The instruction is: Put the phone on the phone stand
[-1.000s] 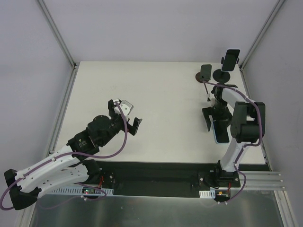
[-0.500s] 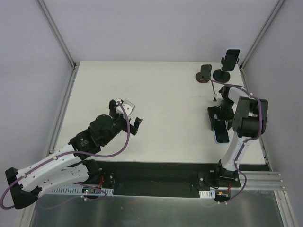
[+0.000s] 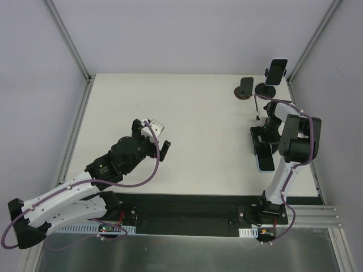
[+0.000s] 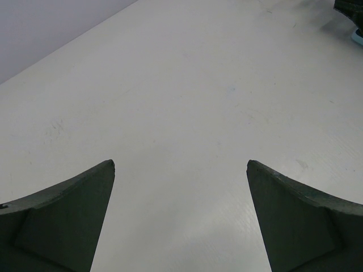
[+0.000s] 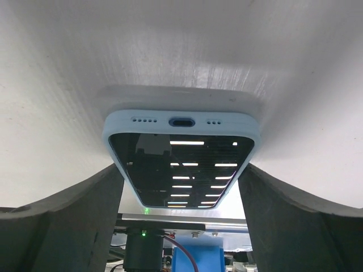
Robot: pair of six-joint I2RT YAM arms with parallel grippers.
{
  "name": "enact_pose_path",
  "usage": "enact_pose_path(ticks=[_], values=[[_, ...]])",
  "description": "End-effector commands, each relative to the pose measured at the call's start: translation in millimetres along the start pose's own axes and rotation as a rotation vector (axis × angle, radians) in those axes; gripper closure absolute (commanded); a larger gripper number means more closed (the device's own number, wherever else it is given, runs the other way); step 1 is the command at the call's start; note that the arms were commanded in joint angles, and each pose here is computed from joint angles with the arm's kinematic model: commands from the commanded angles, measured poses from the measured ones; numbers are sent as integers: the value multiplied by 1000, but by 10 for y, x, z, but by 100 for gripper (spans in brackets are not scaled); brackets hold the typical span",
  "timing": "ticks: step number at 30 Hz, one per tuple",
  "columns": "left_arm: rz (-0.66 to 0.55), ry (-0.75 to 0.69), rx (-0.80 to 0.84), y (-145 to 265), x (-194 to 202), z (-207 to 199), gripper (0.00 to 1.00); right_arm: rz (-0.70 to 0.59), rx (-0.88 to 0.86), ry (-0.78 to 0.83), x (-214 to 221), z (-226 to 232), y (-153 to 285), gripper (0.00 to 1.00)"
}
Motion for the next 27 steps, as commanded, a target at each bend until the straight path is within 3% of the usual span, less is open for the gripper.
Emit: enact_pose_path(ticks=[1,4,11,16,18,20,23,27], values=[[-29,-1,-3,-4,-95,-16,1,-66,-42,26,-180,23,37,20],[-27,-7,-8,-9,-90,-9,1,-52,-25,27,-203,23,33,31],[-16,-16,-25,-30,-62,11,1,-114,101,37,-282,36,160,99],[-5,-20,-26,-57,-43,4,1,-196,123,29,-321,71,357,99],[-1,-24,-26,-68,-36,2,1,-195,127,26,-315,79,406,73],[3,-24,-28,-73,-27,2,1,-197,123,28,-309,93,427,37],[3,-25,-30,-78,-30,2,1,-249,105,50,-326,129,462,14],[4,-22,-27,-78,-29,-3,1,-329,-58,175,-375,447,509,2]])
Point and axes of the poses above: each gripper's point midway between its finger pads, its own y axis back along the fingers, its own z axis along the line the jaws close on, x = y × z, the point moved 3 cm from there along y, back along the fingers, and after that the axes turned 9 degrees about y, right-handed, at the moved point
